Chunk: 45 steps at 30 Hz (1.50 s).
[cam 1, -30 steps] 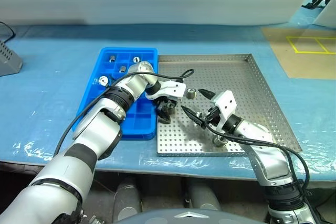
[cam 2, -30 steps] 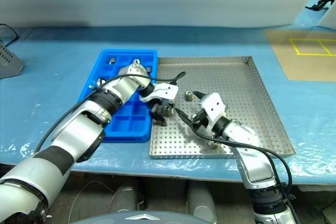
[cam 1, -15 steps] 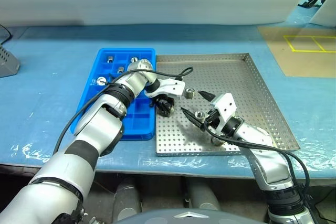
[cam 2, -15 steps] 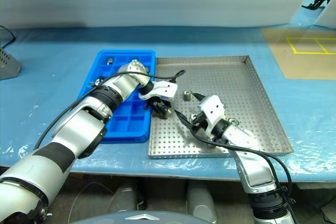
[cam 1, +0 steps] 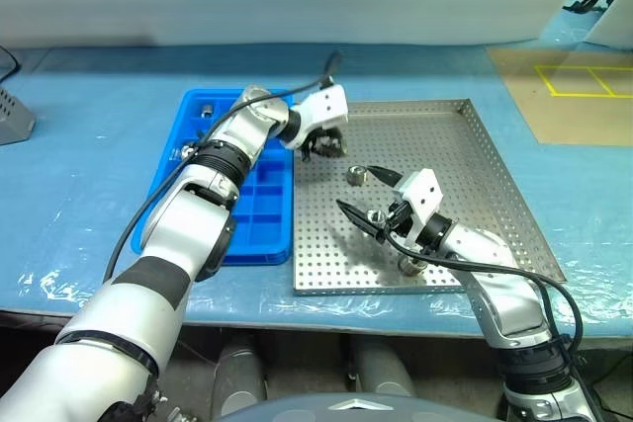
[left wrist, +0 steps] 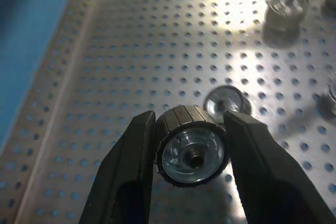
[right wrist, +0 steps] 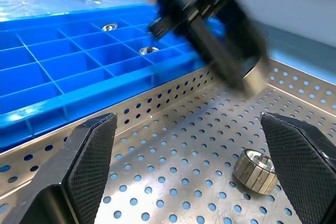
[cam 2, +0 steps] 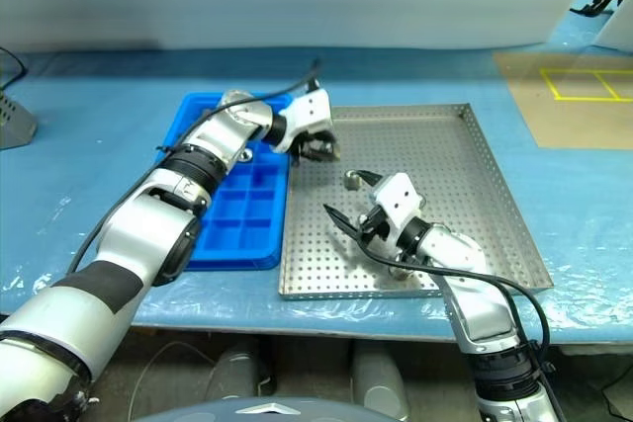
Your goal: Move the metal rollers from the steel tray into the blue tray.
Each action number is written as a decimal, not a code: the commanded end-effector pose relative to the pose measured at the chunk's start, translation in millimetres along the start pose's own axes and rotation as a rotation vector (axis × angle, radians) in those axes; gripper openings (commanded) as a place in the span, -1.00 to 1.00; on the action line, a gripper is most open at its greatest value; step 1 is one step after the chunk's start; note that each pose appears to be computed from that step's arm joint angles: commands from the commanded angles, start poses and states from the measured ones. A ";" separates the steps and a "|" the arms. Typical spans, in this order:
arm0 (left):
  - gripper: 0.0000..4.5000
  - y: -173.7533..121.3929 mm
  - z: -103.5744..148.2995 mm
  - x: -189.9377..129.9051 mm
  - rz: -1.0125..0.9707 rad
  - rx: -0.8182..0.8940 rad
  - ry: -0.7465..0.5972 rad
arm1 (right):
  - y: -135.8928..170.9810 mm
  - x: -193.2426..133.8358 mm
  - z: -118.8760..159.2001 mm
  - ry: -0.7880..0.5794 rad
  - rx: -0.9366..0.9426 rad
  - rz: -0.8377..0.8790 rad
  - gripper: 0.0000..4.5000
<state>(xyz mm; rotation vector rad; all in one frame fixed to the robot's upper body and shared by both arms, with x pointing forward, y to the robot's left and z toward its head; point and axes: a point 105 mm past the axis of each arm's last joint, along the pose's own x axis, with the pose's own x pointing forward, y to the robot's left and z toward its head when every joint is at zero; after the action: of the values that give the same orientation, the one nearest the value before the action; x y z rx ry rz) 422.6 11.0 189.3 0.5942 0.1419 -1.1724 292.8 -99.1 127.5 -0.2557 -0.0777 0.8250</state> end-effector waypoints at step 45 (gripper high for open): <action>-0.25 -56.6 -139.4 -178.9 1.280 -0.556 -0.108 | 2.6 23.3 14.3 -0.026 -0.024 0.295 1.00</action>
<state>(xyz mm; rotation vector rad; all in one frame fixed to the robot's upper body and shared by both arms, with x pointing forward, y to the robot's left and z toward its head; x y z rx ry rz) 331.9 213.2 116.6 0.0466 0.0005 0.0949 305.4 -80.6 129.6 -0.2788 -0.0345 1.1037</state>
